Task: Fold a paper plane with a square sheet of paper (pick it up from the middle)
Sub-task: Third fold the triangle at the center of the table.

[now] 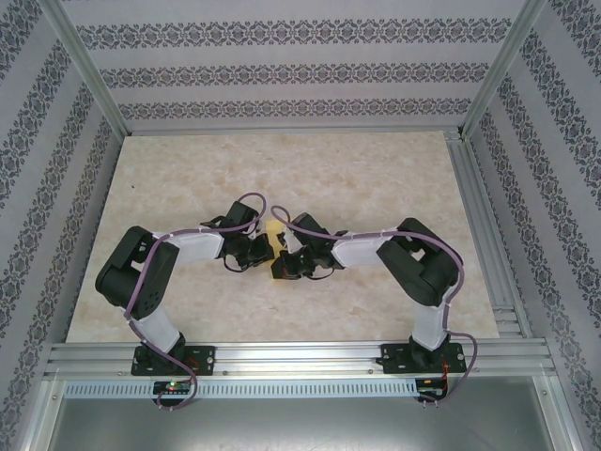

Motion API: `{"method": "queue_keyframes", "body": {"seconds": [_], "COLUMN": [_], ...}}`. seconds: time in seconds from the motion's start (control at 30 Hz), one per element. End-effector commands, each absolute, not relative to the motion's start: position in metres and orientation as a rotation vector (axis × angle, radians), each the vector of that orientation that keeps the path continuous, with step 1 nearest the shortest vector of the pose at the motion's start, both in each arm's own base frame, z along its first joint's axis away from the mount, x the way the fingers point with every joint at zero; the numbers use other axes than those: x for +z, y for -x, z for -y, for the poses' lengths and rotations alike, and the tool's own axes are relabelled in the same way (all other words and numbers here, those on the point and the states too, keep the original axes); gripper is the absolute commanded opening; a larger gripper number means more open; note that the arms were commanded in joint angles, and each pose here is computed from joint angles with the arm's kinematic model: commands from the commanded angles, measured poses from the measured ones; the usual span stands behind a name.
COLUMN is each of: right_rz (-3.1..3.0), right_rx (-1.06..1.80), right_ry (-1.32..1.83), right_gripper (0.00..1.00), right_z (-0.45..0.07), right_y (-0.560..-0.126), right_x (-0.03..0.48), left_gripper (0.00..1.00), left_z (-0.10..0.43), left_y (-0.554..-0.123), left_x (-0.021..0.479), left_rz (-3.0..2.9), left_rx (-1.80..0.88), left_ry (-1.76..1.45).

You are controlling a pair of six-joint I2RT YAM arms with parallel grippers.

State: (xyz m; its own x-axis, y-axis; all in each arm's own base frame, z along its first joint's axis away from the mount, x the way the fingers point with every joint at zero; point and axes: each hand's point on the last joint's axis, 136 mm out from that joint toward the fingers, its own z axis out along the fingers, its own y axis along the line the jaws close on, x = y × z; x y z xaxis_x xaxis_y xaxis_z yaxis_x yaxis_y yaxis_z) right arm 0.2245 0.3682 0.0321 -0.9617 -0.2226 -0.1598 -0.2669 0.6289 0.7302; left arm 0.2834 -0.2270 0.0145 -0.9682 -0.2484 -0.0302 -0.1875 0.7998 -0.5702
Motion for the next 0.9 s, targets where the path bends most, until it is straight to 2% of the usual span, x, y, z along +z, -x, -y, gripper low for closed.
{"method": "queue_keyframes", "body": {"seconds": [0.0,0.23,0.87], "right_rz": [-2.624,-2.669,-2.806], "right_rx": [1.273,1.103,1.042], "right_ry": [0.384,0.307,0.326], "right_gripper": [0.08,0.08,0.06], "right_z": [-0.359,-0.328,-0.341], "right_y": [-0.253,-0.283,-0.284], "right_x": [0.081,0.073,0.025], "left_gripper": [0.08,0.08,0.08], "left_z": [0.196,0.198,0.199], "left_y": [-0.264,-0.266,-0.266], "left_x": [-0.025,-0.022,-0.022], "left_rz": [-2.982,-2.978,-2.991], "left_rx": [-0.625,-0.637,-0.63], "left_ry": [0.435,0.419,0.395]}}
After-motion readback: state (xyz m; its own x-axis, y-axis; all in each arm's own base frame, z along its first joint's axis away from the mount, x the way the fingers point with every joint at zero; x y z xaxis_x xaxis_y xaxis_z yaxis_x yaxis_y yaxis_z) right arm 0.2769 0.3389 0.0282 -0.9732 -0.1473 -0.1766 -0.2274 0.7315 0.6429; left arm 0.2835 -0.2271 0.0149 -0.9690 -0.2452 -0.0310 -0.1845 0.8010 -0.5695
